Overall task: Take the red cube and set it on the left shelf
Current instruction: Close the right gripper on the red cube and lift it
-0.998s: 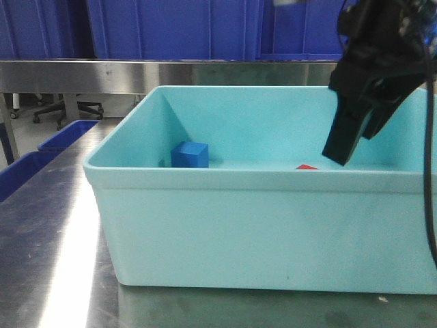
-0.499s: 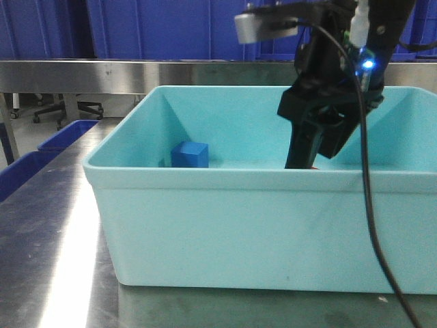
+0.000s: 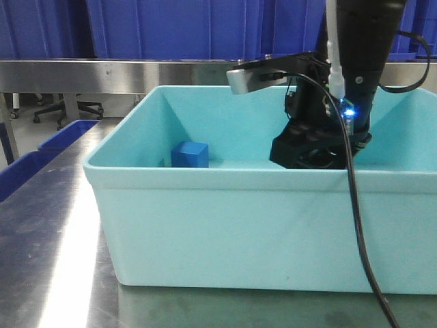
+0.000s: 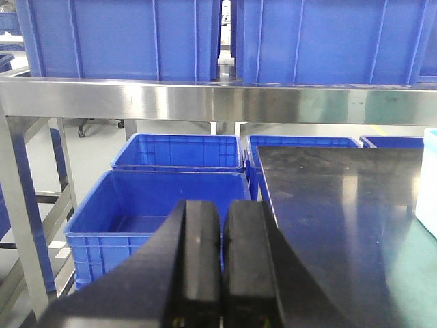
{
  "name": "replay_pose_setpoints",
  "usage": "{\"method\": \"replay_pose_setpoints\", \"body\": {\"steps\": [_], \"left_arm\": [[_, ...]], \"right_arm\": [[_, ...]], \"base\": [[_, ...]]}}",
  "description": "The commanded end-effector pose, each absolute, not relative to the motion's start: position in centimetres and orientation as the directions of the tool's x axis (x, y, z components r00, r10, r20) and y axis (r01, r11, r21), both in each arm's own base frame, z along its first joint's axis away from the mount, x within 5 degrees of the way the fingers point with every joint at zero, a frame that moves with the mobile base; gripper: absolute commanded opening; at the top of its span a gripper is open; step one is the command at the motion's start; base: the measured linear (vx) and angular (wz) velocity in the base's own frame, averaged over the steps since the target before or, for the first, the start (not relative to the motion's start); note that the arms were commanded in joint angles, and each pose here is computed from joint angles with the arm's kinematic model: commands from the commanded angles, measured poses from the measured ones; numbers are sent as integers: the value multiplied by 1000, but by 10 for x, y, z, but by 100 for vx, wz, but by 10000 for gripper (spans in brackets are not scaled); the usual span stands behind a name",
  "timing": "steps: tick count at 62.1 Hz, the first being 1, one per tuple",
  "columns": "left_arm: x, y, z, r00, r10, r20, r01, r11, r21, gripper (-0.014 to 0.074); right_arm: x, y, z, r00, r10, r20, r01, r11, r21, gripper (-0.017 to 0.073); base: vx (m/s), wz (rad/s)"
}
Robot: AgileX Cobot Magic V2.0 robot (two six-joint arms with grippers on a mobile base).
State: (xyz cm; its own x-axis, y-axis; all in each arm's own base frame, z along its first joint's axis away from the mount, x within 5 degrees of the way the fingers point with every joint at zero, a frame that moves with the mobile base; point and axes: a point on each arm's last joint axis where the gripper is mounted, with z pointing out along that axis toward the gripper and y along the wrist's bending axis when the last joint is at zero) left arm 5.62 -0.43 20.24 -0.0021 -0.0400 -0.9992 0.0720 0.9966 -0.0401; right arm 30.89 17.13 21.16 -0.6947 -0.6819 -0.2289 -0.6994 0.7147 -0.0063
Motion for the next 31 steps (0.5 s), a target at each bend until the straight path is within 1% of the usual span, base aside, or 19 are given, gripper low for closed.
{"method": "replay_pose_setpoints", "body": {"steps": [1,7,11,14,21,26,31], "left_arm": [[56,-4,203,70,-52,-996,75,996,-47,101],[56,-4,203,70,-52,-996,75,996,-47,101],[56,-4,203,70,-52,-996,75,996,-47,101],[56,-4,203,70,-52,-996,75,996,-47,101],[56,-4,203,70,-52,-996,75,996,-47,101],[56,-4,203,70,-52,-996,75,996,-47,101],[56,-4,203,70,-52,-996,75,996,-47,101]], "right_arm": [[310,173,239,-667,-676,-313,-704,709,-30,363],[311,173,247,-663,-672,-329,-704,710,-32,253],[310,174,257,-664,-661,-349,-700,714,-20,211],[310,175,266,-661,-649,-376,-696,717,-15,201],[305,173,296,-651,-591,-475,-671,741,-3,200],[300,163,322,-643,-517,-565,-625,780,-2,200],[291,144,351,-629,-425,-651,-562,827,4,200]], "base": [[0,0],[0,0],[0,0],[0,0],[0,0],[0,0],[0,0]]}}
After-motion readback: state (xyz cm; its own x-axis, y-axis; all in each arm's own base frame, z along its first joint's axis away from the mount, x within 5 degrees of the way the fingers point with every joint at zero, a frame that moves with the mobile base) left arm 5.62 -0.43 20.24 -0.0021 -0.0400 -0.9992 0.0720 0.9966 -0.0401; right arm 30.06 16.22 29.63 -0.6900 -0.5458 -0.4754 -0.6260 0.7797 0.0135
